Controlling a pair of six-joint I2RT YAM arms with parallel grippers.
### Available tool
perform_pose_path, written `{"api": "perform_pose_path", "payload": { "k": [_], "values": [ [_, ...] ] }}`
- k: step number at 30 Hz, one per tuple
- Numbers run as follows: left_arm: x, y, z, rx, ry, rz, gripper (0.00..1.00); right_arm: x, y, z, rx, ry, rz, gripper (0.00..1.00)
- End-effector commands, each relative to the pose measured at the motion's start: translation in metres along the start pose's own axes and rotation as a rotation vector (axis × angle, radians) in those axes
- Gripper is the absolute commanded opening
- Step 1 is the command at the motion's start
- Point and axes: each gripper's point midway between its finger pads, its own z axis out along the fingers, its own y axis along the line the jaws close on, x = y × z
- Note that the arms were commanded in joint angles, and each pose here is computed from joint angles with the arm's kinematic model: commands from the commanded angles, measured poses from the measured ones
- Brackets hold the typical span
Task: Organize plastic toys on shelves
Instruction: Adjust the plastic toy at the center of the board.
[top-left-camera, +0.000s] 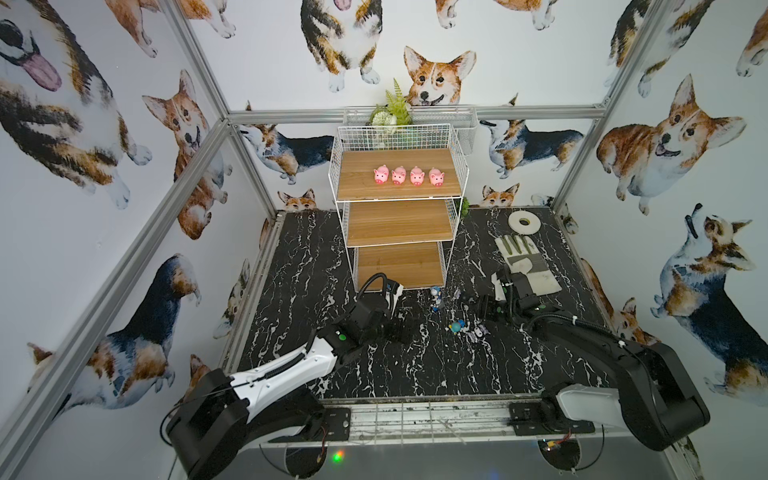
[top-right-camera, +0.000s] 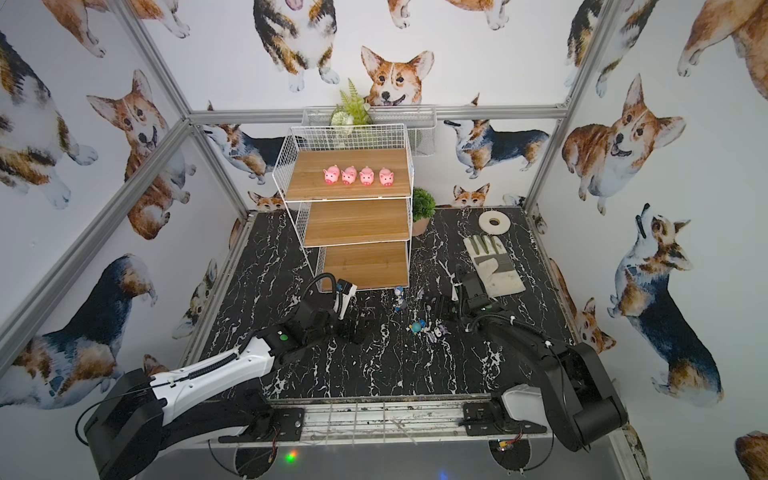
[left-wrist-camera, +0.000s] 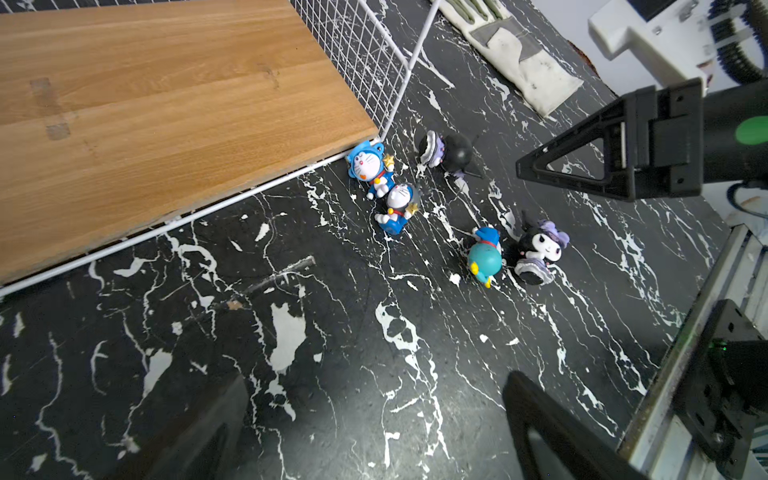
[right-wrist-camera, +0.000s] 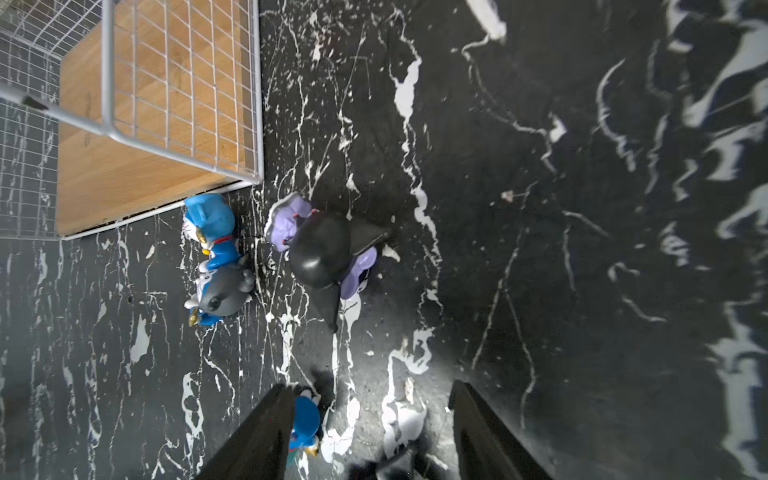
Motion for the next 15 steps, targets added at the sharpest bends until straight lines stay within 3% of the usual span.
{"api": "perform_pose_path", "payload": {
  "k": [1, 7, 15],
  "values": [
    [-0.010, -0.004, 0.004, 0.013, -0.032, -0.013, 1.00, -0.020, 0.017, 0.007, -0.096, -0.065, 0.023, 0.64],
    [-0.007, -0.004, 0.009, 0.012, -0.010, -0.006, 1.00, -0.042, 0.012, 0.029, -0.096, -0.082, 0.029, 0.57],
    [-0.001, -0.002, 0.014, 0.006, 0.023, -0.006, 1.00, -0.058, 0.015, 0.054, -0.093, -0.091, -0.019, 0.55]
  ]
}}
